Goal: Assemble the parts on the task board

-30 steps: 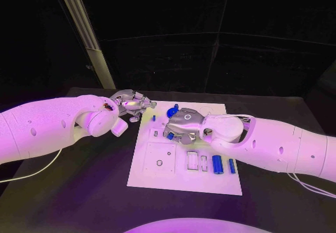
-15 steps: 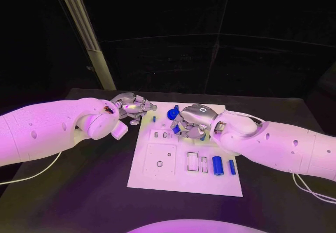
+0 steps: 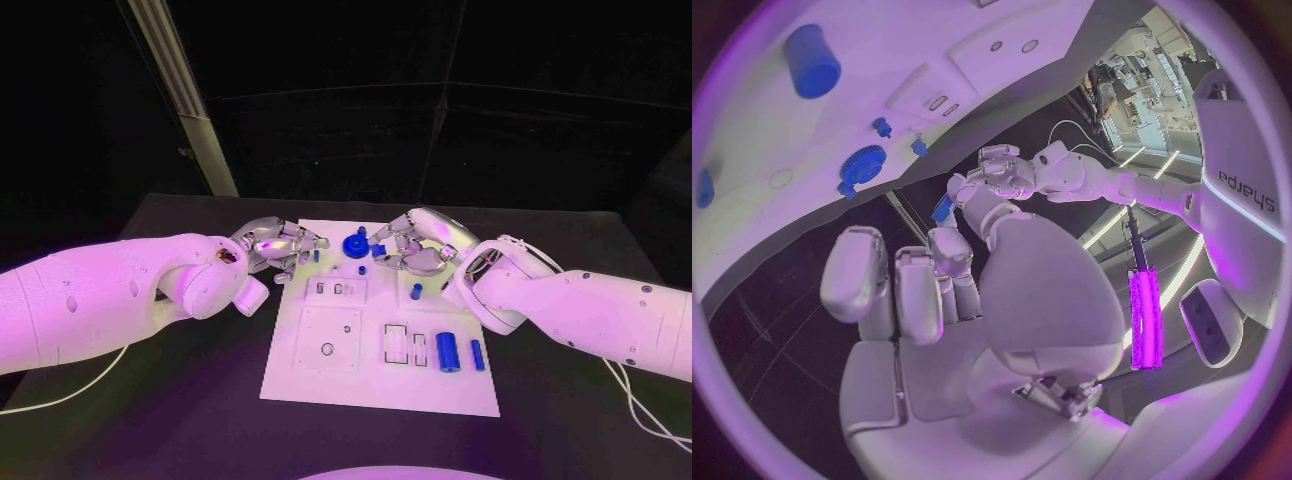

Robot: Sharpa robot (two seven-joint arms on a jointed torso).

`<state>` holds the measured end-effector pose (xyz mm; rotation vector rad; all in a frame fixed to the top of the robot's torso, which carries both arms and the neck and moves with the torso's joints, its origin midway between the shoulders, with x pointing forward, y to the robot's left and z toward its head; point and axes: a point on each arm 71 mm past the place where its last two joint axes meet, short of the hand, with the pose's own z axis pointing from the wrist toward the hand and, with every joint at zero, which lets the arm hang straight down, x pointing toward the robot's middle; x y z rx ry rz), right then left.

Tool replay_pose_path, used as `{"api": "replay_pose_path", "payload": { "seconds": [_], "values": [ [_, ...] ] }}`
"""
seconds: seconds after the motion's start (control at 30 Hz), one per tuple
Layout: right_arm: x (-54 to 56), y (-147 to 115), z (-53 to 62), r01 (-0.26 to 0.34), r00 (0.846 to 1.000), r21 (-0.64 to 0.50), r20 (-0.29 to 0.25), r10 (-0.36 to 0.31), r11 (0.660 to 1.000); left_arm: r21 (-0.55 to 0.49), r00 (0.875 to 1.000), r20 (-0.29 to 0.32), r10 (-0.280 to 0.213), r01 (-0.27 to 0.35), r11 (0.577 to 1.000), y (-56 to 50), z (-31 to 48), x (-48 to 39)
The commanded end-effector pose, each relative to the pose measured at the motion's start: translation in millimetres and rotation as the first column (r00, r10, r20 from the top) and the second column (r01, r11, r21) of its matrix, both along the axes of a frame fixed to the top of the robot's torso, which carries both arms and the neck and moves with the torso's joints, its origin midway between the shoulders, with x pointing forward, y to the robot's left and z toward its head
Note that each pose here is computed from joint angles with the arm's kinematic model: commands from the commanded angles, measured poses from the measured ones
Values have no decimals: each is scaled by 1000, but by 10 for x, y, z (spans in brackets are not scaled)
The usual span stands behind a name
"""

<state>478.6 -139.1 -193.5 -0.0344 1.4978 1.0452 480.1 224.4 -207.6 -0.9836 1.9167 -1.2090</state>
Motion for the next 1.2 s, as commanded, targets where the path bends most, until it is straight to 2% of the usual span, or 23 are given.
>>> {"api": "replay_pose_path", "payload": {
  "seconds": [0.03,0.4,0.77,1.2],
  "values": [
    [12,-38,47,49,999,90,-10,-49,995,-82,999,7,-49,50,995,-86,18,-45],
    [-5,29,50,50,999,81,-7,-50,995,-145,987,42,-154,159,977,-276,25,-132],
    [-46,113,76,35,999,92,14,-36,995,-157,980,42,-196,200,967,-387,20,-145],
    [-85,146,100,21,999,106,30,-24,994,-157,976,27,-218,219,963,-444,9,-151]
  ]
}}
